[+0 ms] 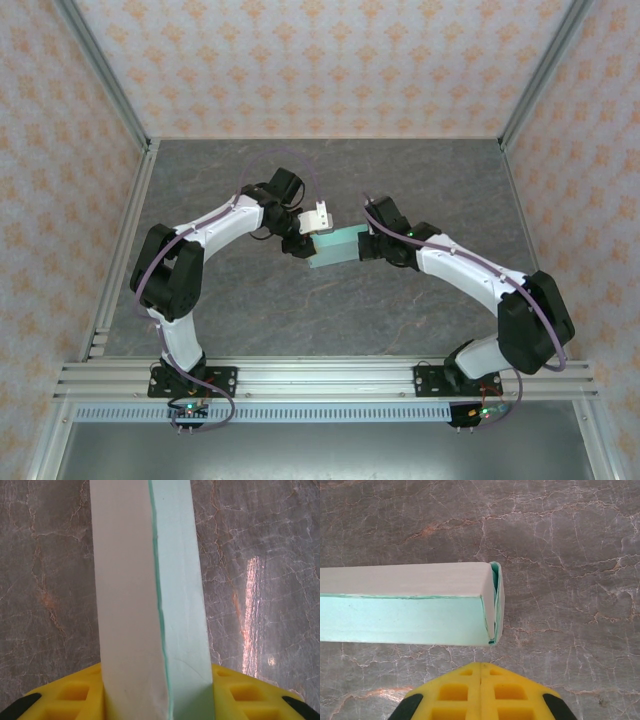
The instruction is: Fold the paper box
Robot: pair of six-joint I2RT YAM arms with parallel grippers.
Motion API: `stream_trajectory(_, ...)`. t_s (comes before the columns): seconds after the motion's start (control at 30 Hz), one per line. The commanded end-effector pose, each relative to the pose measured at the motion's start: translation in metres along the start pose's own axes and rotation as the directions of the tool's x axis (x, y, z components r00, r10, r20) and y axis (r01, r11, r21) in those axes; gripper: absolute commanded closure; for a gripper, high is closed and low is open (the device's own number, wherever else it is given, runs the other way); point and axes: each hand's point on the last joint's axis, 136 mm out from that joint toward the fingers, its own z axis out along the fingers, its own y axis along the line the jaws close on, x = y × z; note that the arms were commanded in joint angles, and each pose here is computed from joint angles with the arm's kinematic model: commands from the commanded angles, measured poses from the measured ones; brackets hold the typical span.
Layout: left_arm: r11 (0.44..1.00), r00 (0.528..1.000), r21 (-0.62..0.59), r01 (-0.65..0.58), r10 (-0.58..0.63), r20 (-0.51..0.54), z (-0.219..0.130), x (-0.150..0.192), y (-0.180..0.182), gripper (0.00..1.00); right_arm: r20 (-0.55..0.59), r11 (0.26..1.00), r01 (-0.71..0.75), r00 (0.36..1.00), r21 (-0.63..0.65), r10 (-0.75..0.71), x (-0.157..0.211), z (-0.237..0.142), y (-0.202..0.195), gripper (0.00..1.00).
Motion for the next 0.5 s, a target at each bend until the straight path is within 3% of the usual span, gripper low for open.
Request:
stream_trajectory(0.0, 0.999, 0.998, -0.036, 0.024, -0.026, -0.063, 0.001, 0.013, 0.010, 0.75, 0.036, 1.000, -0.004, 0.999, 0.028, 0.003, -0.009, -0.012, -0.005, 1.00)
stream_trajectory(0.1, 0.999, 0.998, -0.032, 0.019, -0.021, -0.064, 0.001, 0.013, 0.008, 0.75, 0.045, 1.000, 0.012, 0.999, 0.028, -0.013, -0.011, -0.020, -0.005, 1.00)
stream_trajectory(0.27, 0.999, 0.998, -0.033, 0.018, -0.020, -0.065, 0.001, 0.013, 0.008, 0.75, 0.097, 0.998, 0.057, 0.994, -0.012, -0.056, -0.015, -0.043, -0.012, 0.72)
stream_trajectory(0.47, 0.999, 0.997, -0.033, 0.020, -0.022, -0.069, 0.001, 0.014, 0.008, 0.75, 0.105, 0.987, 0.087, 0.992, -0.137, -0.073, -0.026, -0.037, -0.007, 0.56)
